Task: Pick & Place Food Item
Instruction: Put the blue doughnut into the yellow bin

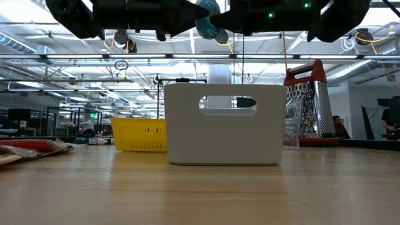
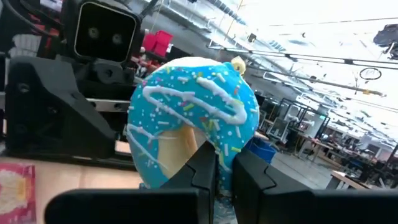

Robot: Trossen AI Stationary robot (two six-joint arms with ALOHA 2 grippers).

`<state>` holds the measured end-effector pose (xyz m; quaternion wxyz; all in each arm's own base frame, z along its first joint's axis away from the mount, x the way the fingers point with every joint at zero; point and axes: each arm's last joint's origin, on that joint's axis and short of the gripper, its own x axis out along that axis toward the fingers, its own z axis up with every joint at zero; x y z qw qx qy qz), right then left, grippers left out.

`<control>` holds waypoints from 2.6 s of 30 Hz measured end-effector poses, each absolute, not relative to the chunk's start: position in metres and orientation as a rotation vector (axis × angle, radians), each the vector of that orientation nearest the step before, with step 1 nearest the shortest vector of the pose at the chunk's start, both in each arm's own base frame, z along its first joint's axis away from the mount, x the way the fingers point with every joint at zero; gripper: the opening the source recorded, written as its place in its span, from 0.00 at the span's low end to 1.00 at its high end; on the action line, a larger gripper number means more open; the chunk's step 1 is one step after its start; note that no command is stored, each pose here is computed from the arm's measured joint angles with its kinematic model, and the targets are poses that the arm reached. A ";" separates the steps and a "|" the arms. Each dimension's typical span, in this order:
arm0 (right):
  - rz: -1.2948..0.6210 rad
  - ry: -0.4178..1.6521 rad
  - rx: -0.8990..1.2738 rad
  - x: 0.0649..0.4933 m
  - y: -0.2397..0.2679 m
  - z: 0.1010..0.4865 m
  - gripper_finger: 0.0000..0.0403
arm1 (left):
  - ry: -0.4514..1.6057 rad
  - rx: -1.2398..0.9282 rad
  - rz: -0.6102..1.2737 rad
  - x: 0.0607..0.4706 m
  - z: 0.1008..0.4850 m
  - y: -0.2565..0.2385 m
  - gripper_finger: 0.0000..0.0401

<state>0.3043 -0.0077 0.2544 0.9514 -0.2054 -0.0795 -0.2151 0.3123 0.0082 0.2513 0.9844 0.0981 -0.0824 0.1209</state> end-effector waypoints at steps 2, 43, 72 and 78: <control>-0.431 -0.157 -0.399 0.304 -0.007 0.254 0.05 | -0.167 0.201 0.251 0.314 0.252 0.009 0.53; -0.350 0.274 -0.155 0.223 0.000 0.276 0.60 | 0.280 -0.755 0.267 0.218 0.200 0.018 0.03; -0.350 0.281 -0.149 0.222 0.000 0.275 0.58 | 0.435 -0.904 0.412 0.234 0.155 0.016 0.36; -0.349 0.279 -0.134 0.222 0.000 0.274 0.57 | 0.477 -0.872 0.339 0.234 0.155 0.014 0.54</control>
